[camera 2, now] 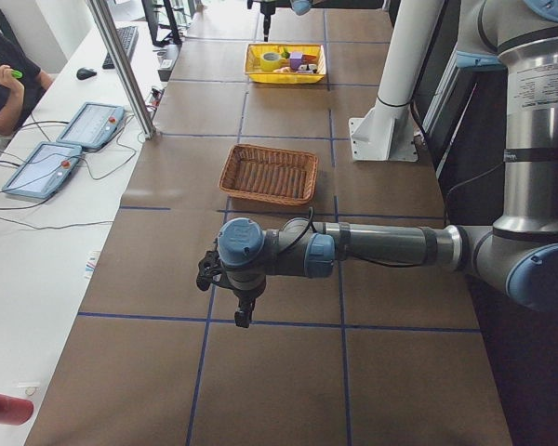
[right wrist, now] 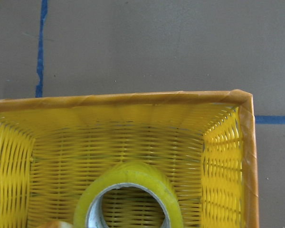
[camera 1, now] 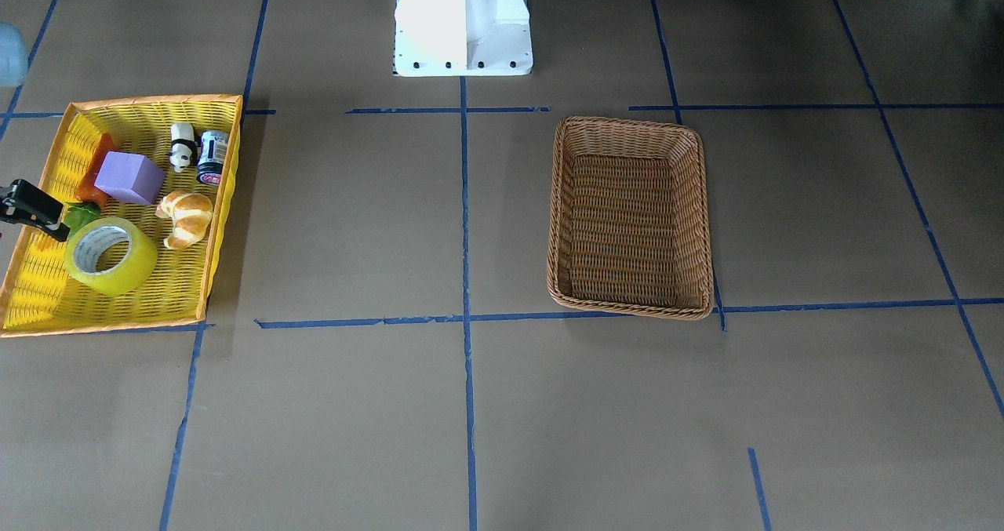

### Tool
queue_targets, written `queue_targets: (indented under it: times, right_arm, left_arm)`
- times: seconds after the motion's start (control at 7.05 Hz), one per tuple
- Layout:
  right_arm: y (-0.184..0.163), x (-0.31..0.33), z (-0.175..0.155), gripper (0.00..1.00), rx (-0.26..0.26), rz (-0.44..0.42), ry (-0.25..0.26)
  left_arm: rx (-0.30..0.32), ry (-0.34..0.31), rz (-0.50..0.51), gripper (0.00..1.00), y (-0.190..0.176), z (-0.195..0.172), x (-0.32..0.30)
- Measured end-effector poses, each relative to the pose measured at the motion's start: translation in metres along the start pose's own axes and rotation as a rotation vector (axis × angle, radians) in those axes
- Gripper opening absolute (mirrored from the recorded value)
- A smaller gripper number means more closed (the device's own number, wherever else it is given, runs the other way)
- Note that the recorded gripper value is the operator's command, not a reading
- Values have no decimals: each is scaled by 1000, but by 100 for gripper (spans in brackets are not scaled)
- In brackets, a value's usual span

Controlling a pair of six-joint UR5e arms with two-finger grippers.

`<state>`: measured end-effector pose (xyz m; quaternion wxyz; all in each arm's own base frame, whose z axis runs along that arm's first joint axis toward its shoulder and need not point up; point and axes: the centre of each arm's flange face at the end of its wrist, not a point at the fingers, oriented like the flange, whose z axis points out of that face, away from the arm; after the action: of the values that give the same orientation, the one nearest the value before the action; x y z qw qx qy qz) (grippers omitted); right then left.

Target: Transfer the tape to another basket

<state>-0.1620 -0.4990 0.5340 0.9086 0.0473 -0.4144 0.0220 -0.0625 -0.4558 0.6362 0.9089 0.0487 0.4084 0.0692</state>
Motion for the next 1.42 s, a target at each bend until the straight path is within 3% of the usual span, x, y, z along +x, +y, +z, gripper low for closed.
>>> queue_targets:
  times: [0.57,1.14,1.28,1.42]
  right_arm:
    - [12,-4,46,100,-25,-12,33]
    - [17,-1,70,99,-61,-13,57]
    - [18,-1,73,93,-66,-13,59]
    - [18,-2,74,70,-68,-15,59]
  left_arm:
    - [2,0,2,100,0,-1,1]
    - [2,1,2,100,0,-1,1]
    - [2,1,2,100,0,-1,1]
    - [2,1,2,100,0,-1,1]
